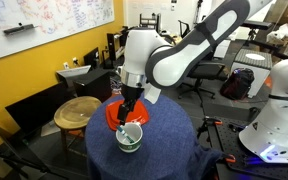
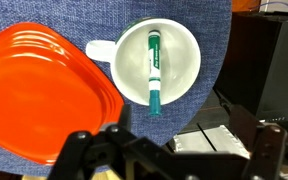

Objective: Take the marker out of the cup and put it on the table

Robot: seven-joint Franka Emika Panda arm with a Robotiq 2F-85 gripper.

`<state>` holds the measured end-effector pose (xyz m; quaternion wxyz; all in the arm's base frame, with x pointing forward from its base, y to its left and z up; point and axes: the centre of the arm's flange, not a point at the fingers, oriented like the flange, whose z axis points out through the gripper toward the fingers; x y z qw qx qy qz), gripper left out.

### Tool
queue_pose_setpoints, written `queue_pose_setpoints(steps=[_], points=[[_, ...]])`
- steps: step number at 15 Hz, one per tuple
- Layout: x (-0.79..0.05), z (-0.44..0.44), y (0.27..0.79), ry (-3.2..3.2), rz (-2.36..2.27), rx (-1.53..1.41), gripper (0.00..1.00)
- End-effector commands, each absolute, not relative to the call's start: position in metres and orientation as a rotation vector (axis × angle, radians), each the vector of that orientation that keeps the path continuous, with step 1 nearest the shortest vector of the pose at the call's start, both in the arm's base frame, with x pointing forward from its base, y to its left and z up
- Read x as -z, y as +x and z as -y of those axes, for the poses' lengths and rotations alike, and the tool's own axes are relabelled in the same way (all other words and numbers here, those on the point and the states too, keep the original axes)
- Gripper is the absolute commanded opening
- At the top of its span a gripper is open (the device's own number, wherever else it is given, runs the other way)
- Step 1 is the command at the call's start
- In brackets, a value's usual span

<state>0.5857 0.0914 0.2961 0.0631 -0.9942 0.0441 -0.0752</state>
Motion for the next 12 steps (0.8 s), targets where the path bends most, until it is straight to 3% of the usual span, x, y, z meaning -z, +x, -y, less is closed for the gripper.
queue_pose_setpoints(steps=[1,12], points=[[-0.278,-0.102,0.602,-3.010,-0.197,0.268,1.00],[-0.235,-0.105,0.615,-3.020,-0.222,0.290,1.00]])
